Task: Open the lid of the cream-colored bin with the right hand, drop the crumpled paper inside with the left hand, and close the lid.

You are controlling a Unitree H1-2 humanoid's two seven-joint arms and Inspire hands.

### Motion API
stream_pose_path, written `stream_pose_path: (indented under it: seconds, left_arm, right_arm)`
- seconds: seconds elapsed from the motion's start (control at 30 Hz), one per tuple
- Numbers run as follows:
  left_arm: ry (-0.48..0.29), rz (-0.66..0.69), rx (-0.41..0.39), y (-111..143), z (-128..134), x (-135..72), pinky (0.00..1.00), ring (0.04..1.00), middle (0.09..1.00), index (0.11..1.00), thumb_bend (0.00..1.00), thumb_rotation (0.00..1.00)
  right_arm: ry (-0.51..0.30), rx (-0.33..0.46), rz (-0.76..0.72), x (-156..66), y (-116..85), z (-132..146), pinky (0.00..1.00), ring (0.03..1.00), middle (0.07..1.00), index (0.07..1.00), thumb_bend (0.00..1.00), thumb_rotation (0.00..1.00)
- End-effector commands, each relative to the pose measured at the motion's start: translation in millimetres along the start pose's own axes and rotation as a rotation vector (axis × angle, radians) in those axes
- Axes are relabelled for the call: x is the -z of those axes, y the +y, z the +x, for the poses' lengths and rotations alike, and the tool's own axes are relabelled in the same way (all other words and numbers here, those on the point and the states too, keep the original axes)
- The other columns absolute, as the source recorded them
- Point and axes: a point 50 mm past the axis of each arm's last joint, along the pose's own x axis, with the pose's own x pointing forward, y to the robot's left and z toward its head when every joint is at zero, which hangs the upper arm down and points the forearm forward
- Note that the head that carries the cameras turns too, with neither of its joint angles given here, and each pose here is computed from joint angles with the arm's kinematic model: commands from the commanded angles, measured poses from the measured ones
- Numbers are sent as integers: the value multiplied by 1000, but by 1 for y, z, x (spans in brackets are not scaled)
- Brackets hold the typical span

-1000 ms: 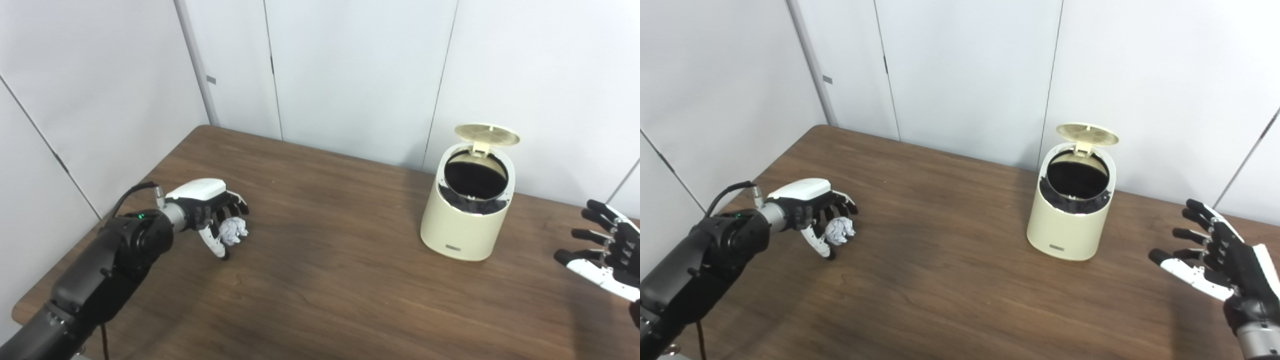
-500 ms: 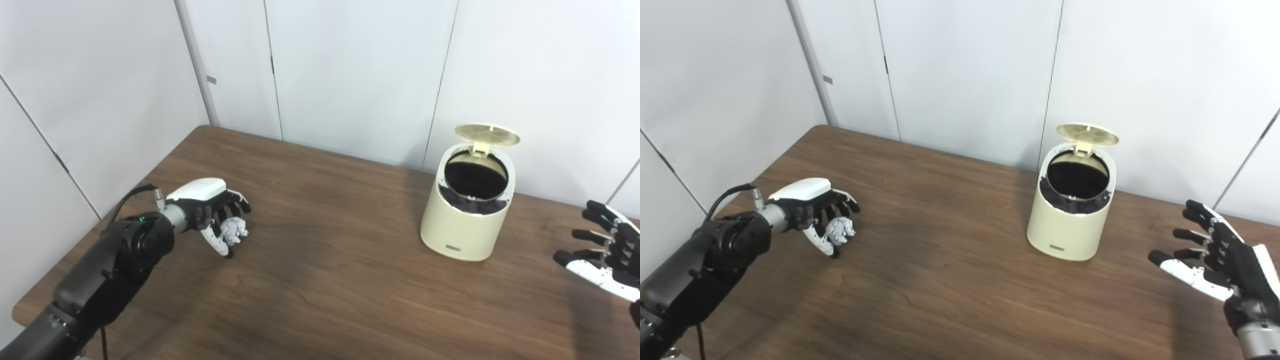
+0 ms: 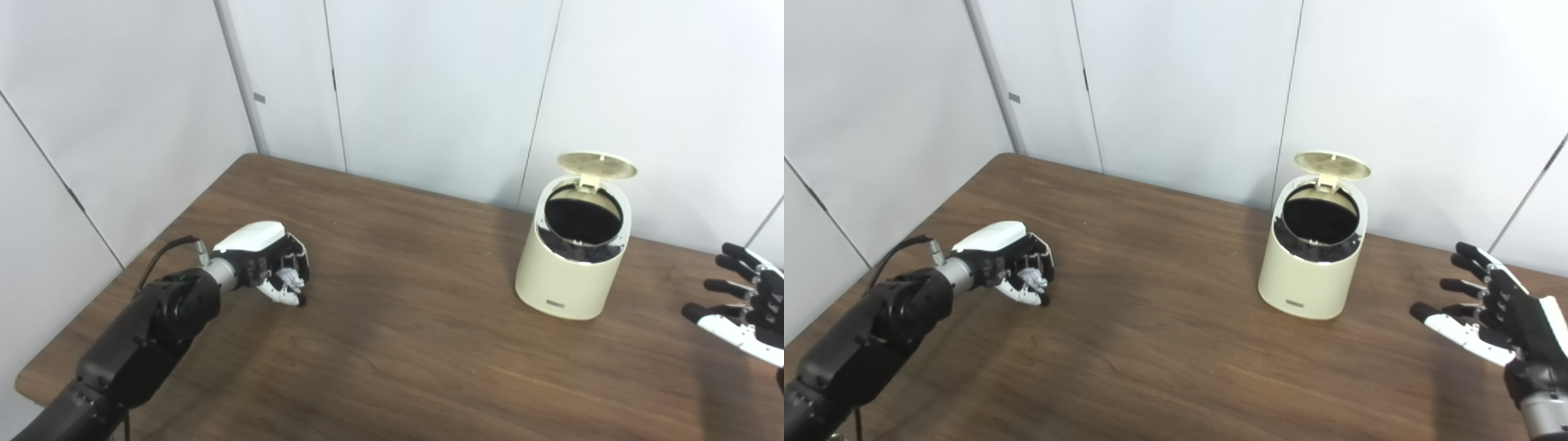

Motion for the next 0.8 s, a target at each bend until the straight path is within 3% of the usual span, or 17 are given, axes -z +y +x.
stream_pose_path:
  seconds: [0.0,0.3,0.43,0.53,0.63,0.77]
  left_arm:
    - [-10,35,-59,16,0,1,367,384,460,530,499,0]
    - [-9,54,-53,19,0,-2,410,401,469,528,500,0]
    - [-50,92,-49,29,0,-16,399,398,472,527,500,0]
    - [-114,139,-54,47,4,-38,421,417,479,517,502,0]
    - [-184,178,-73,67,5,-64,379,408,480,520,501,0]
    - [-273,189,-100,92,9,-113,349,401,478,519,502,0]
  right_arm:
    - [-98,17,-18,-26,-11,9,534,742,853,846,716,277]
    - [-93,14,-28,-23,-9,9,545,742,854,846,722,286]
    - [-95,9,-40,-24,-7,10,563,754,864,856,711,293]
    - [-101,6,-45,-25,-4,11,581,756,860,858,695,268]
    - [-103,4,-60,-27,-1,11,591,756,857,863,669,226]
    - [-101,5,-66,-28,4,14,616,770,868,880,633,156]
